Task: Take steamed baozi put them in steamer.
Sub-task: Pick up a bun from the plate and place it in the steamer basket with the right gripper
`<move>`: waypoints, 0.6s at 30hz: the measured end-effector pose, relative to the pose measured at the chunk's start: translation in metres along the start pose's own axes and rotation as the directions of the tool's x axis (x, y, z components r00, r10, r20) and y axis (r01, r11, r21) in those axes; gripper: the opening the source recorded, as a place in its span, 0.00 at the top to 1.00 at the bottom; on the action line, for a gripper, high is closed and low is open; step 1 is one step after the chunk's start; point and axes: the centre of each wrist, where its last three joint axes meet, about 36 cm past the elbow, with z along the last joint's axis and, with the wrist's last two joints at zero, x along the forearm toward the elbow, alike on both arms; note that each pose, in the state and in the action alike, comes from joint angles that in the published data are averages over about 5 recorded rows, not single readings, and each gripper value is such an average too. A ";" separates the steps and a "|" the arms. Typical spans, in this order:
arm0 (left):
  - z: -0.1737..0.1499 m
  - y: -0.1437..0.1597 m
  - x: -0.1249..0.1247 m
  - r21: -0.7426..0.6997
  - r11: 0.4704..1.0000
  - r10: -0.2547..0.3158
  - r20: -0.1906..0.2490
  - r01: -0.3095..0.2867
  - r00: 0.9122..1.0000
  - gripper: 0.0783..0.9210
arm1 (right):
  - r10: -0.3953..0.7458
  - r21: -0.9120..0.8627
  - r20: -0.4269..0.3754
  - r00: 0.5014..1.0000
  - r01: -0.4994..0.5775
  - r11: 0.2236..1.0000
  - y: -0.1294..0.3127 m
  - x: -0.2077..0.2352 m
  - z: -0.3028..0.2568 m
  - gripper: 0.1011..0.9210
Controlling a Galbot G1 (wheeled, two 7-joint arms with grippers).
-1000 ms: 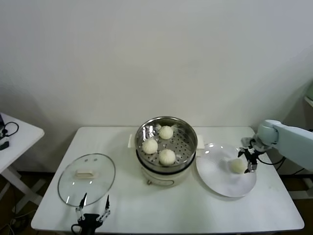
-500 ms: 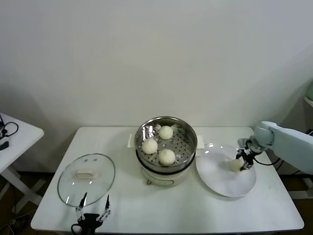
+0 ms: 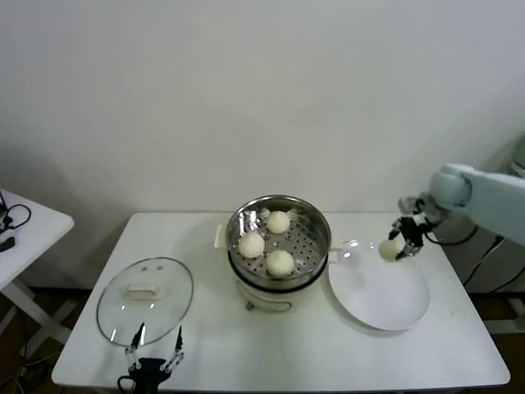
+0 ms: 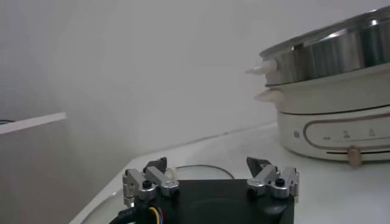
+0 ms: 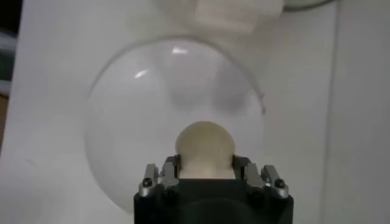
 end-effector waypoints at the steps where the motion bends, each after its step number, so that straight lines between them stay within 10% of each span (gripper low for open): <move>1: 0.000 0.000 0.000 0.001 1.000 0.000 0.001 0.000 1.000 0.12 | 0.009 0.009 0.013 1.000 -0.009 1.000 -0.003 0.013 -0.009 0.42; 18: -0.005 0.000 -0.006 0.014 1.000 -0.006 0.022 0.006 1.000 0.12 | 0.082 0.125 0.172 0.982 -0.105 0.987 -0.019 0.073 -0.153 0.40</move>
